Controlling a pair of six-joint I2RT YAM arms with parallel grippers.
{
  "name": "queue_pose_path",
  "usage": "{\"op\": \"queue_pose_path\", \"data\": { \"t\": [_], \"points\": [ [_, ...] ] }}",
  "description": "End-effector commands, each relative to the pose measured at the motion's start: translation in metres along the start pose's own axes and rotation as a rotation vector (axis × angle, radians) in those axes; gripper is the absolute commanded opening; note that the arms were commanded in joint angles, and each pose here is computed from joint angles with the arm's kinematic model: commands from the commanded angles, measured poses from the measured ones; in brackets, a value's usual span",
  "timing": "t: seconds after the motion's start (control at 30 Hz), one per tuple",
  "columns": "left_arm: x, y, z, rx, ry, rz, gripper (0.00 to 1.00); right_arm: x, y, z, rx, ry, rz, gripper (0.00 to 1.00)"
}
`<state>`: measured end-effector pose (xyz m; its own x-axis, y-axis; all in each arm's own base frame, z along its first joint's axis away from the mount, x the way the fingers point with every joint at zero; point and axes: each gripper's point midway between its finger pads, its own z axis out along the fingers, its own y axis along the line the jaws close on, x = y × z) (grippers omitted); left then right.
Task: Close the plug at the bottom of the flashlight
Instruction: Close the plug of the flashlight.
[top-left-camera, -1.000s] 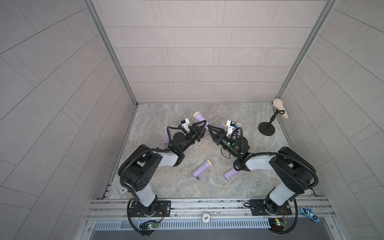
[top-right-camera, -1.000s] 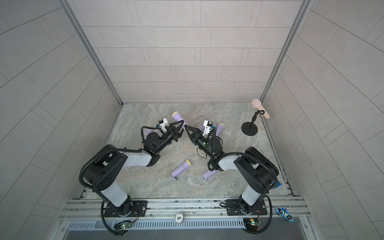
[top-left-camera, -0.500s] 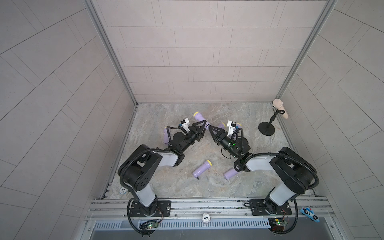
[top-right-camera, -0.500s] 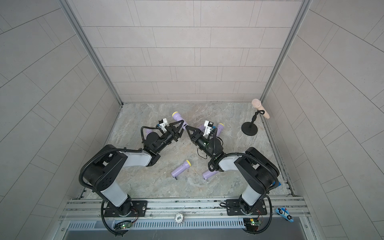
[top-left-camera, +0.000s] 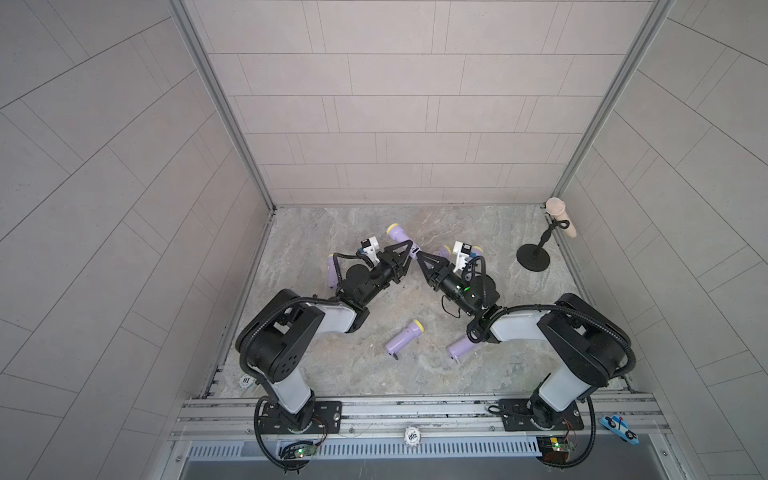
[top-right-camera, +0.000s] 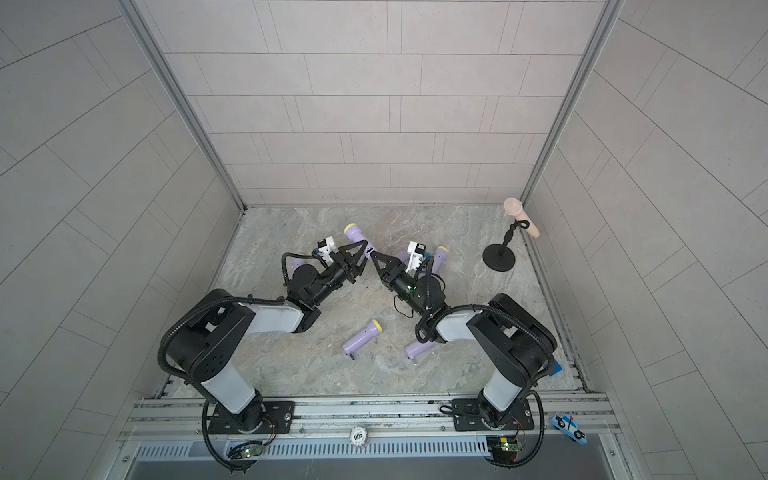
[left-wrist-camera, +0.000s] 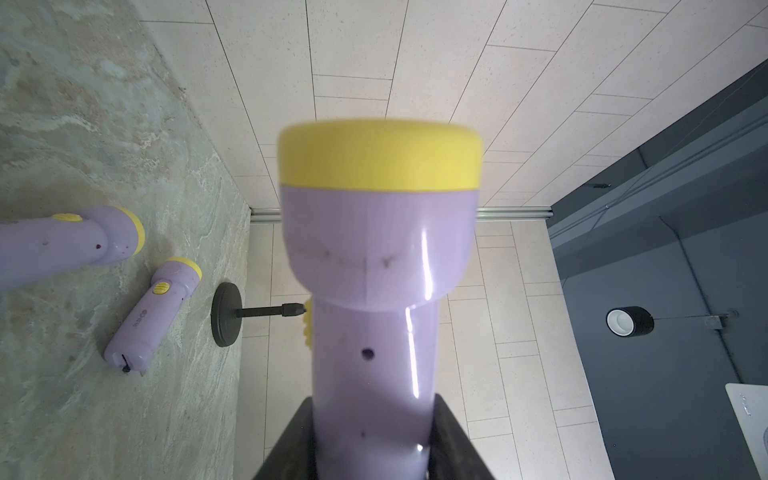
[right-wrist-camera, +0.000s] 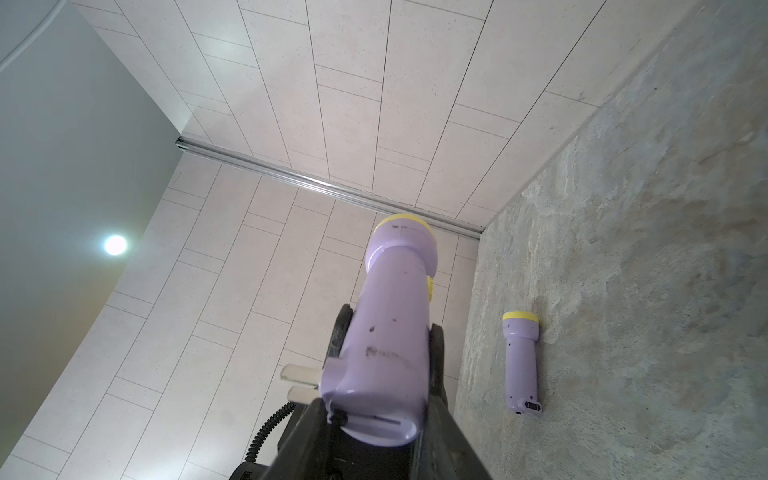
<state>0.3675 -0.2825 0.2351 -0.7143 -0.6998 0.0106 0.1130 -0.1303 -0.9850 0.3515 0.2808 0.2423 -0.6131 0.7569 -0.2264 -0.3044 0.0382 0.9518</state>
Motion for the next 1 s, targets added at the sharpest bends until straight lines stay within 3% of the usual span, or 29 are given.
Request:
{"op": "queue_pose_path", "data": {
  "t": [0.0, 0.97],
  "points": [
    [0.006, 0.001, -0.003, 0.003, 0.021, -0.014, 0.0, -0.002, 0.023, 0.006, -0.084, -0.006, 0.006, 0.39],
    [0.014, -0.005, -0.002, 0.016, 0.036, -0.015, 0.0, 0.002, 0.014, 0.009, -0.067, 0.009, 0.016, 0.32]
  ]
}}
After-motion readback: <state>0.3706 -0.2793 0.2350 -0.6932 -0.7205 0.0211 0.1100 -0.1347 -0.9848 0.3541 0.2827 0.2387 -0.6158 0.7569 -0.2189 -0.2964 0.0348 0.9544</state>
